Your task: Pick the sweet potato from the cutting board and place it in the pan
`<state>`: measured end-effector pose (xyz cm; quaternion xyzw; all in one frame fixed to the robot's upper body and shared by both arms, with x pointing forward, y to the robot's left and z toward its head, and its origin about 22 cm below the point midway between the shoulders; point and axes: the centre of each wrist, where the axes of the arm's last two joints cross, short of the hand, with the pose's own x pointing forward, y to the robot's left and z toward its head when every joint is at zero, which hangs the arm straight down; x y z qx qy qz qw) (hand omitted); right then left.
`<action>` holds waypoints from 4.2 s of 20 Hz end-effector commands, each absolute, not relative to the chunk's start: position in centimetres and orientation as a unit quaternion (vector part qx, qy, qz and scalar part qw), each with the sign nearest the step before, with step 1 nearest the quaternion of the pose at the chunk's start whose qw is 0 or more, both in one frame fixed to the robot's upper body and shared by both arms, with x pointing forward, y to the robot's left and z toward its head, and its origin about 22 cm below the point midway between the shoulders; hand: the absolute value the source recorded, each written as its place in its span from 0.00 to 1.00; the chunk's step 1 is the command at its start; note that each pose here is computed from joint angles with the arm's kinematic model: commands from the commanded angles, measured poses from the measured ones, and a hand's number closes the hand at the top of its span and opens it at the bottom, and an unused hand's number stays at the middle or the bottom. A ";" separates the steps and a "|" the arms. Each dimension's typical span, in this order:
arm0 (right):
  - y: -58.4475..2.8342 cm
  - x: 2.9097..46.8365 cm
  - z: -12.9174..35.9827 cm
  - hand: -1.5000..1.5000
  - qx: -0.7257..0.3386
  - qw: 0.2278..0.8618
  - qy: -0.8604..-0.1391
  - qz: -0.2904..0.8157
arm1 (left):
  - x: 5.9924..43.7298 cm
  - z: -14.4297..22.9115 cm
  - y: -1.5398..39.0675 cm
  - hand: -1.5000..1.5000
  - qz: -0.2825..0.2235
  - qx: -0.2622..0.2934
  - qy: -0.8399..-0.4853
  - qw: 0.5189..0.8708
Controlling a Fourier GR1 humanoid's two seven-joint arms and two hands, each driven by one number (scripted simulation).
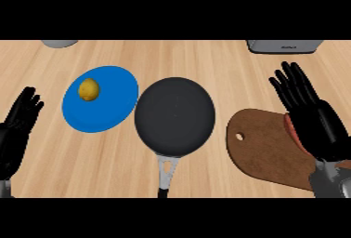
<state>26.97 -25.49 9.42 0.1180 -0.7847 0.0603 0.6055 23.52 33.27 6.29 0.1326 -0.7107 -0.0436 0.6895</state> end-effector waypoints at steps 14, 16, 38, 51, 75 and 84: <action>-49.2 22.9 7.5 0.00 -0.260 0.800 -0.540 0.008 | 22.1 1.4 28.8 0.50 -0.114 0.147 -0.632 0.753; -49.4 23.4 9.6 0.00 -0.281 0.792 -0.531 0.104 | 22.7 0.6 28.6 0.50 -0.115 0.157 -0.633 0.750; -43.4 35.4 17.0 0.00 -0.170 0.827 -0.386 0.371 | 23.1 1.2 29.2 0.50 -0.123 0.159 -0.635 0.746; -38.7 37.4 15.5 0.00 -0.173 0.822 -0.256 0.479 | 22.3 1.8 29.0 0.50 -0.123 0.150 -0.634 0.748; -34.4 36.4 8.3 0.00 -0.185 0.819 -0.162 0.519 | 22.8 1.0 27.3 0.50 -0.121 0.154 -0.629 0.752; -34.5 36.6 6.2 0.00 -0.189 0.823 -0.150 0.514 | 23.2 -0.2 27.5 0.50 -0.121 0.153 -0.627 0.754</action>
